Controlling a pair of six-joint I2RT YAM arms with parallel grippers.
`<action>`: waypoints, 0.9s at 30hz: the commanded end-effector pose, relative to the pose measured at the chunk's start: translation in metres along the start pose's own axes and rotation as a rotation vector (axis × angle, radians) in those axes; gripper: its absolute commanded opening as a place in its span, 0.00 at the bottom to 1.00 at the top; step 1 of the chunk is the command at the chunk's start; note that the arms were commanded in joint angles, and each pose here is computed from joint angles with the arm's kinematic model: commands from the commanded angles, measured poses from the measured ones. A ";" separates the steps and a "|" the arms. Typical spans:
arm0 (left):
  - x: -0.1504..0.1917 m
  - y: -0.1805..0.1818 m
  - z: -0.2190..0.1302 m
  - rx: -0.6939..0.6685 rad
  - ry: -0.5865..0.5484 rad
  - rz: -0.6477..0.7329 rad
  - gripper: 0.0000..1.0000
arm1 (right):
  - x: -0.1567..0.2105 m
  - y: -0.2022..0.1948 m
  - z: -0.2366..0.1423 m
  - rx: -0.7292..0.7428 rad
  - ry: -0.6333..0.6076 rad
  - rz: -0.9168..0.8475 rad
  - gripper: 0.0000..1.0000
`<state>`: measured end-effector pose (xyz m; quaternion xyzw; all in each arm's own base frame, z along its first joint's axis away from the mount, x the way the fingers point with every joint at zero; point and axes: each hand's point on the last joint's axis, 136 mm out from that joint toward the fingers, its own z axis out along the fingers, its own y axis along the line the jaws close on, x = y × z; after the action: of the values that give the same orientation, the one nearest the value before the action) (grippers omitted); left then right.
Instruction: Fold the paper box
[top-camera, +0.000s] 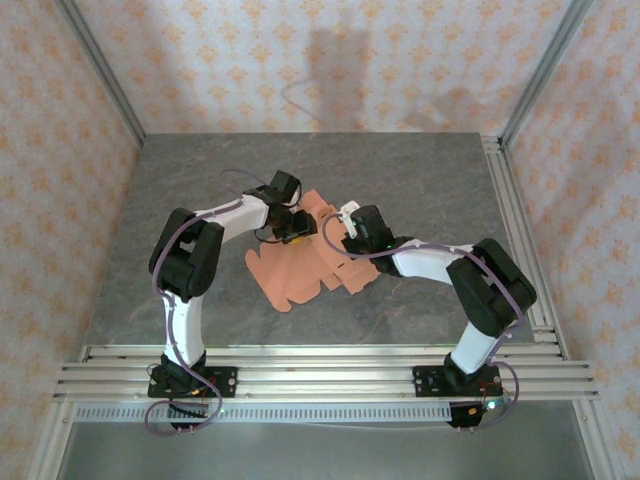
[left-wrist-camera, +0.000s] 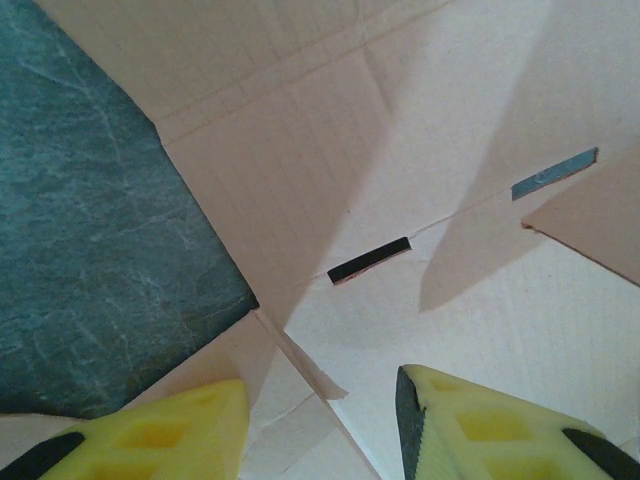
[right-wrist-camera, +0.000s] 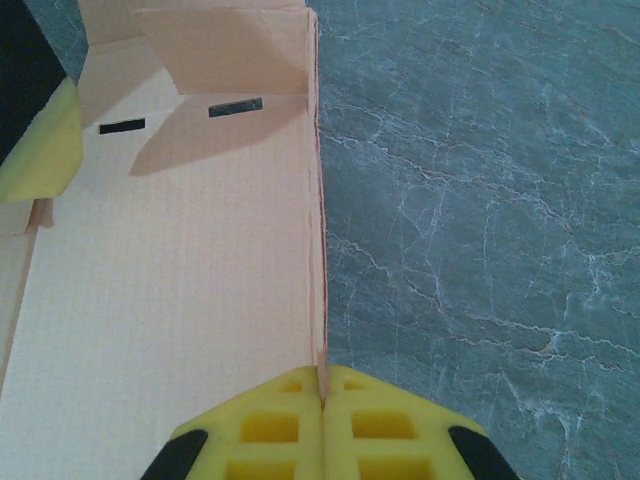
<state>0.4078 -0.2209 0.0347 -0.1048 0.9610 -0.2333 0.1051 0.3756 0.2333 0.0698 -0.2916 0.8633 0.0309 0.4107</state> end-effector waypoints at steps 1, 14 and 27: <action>-0.013 -0.007 -0.025 -0.012 -0.086 0.022 0.45 | -0.011 -0.002 0.003 0.016 -0.008 0.021 0.00; -0.019 -0.005 -0.102 -0.084 -0.257 0.088 0.55 | 0.004 0.000 0.024 -0.013 0.129 0.122 0.00; -0.021 -0.001 -0.124 -0.074 -0.340 0.087 0.81 | -0.009 -0.014 0.005 -0.113 0.053 0.317 0.49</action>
<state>0.3921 -0.1726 0.1315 -0.1005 0.9478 -0.1775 0.2452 0.3918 0.2275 0.0540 -0.2032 0.9124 0.0917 0.3432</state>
